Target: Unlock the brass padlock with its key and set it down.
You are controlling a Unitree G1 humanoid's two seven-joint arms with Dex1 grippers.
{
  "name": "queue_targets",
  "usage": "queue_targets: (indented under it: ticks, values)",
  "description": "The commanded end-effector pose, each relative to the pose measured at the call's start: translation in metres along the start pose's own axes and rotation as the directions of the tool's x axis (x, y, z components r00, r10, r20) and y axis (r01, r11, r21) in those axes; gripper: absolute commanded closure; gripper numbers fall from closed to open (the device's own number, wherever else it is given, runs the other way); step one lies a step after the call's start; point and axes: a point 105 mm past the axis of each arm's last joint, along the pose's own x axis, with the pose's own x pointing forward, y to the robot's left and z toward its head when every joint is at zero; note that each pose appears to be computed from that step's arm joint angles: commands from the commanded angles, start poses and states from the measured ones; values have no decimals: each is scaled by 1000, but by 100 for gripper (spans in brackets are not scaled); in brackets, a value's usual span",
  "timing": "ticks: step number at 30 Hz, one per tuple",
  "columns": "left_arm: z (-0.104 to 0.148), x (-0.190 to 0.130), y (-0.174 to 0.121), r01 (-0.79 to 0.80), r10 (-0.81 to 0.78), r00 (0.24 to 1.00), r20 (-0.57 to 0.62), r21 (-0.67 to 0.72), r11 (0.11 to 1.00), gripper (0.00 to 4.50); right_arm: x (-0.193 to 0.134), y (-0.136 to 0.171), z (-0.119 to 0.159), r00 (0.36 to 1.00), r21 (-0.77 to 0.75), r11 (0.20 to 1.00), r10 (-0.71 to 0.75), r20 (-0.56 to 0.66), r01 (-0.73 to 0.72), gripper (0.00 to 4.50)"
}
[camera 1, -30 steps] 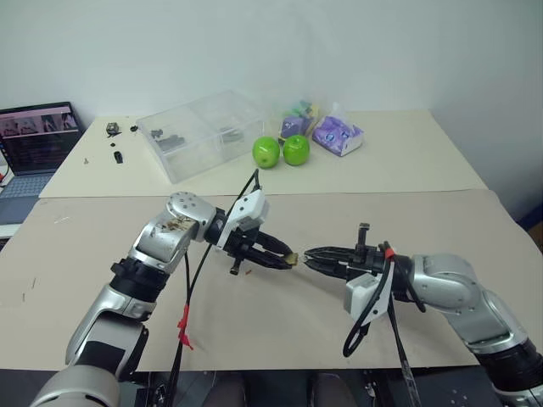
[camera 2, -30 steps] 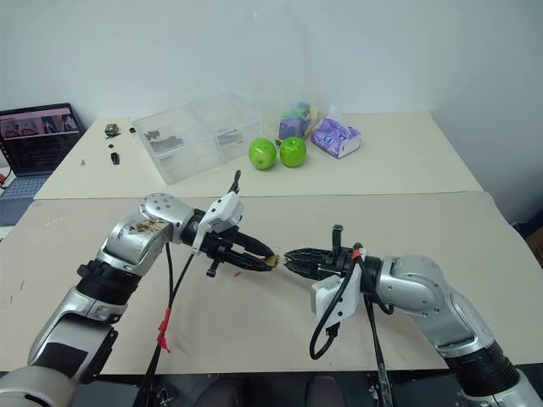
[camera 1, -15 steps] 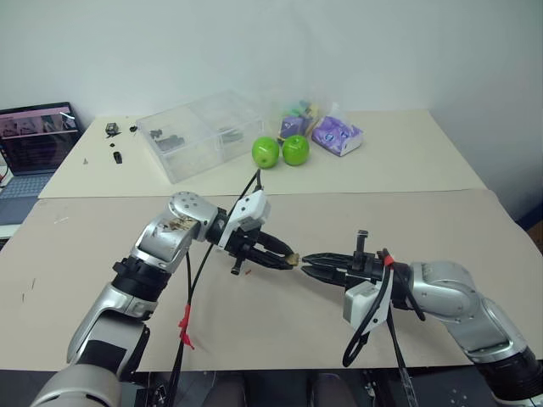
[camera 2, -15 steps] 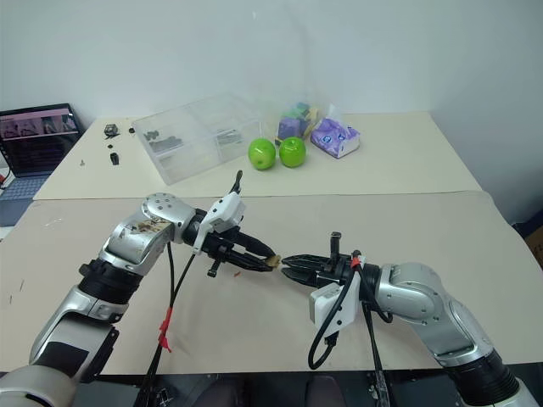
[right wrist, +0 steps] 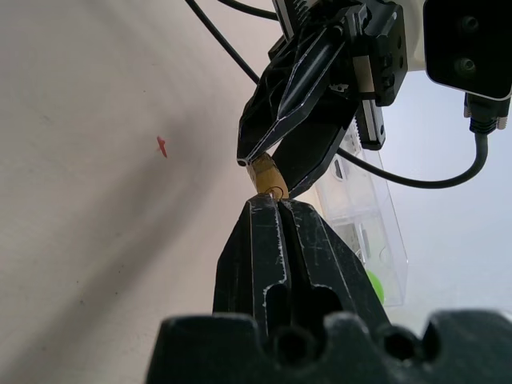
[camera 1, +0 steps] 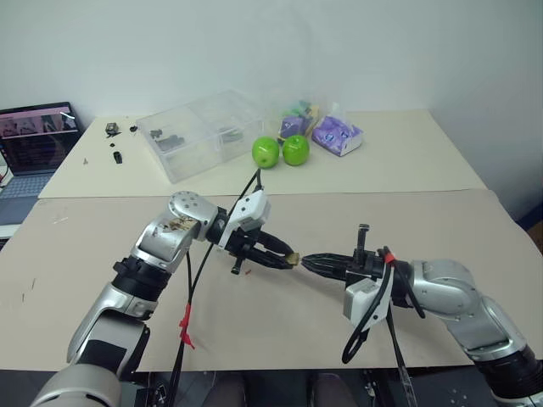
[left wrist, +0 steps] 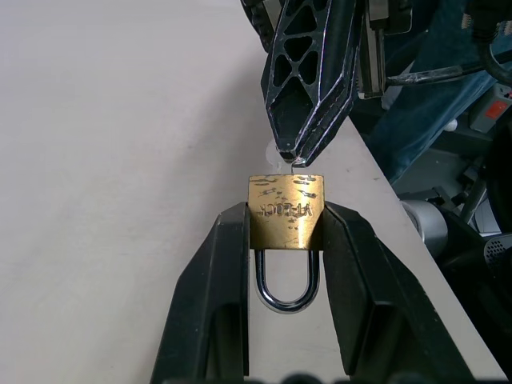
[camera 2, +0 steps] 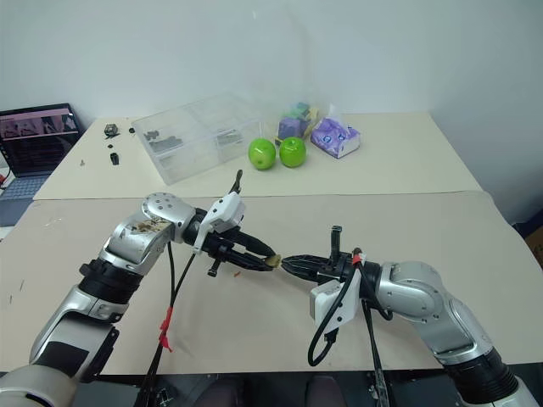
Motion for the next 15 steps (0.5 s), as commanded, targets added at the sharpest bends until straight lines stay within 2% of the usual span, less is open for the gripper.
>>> queue_targets:
  ticks: [1, 4, 8, 12, 15]
  values:
    - [15, -3, 2, -12, 12, 1000, 1, 99, 995, 368, -1, -21, 3, 998, 79, 995, -68, 2, 68, 445]
    - [23, 0, 7, -49, 51, 999, -11, 178, 983, 368, 0, -29, -3, 995, 239, 966, -93, -27, 97, 445]
    - [64, 5, 16, -131, 113, 991, 78, 272, 953, 368, 0, -34, -12, 993, 440, 891, -93, -69, 114, 445]
    - [80, 4, 18, -160, 129, 983, 132, 256, 953, 368, 0, -41, -13, 990, 499, 855, -110, -91, 141, 445]
    - [76, 2, 19, -165, 138, 983, 119, 253, 953, 368, 0, -46, -14, 987, 509, 846, -122, -106, 159, 445]
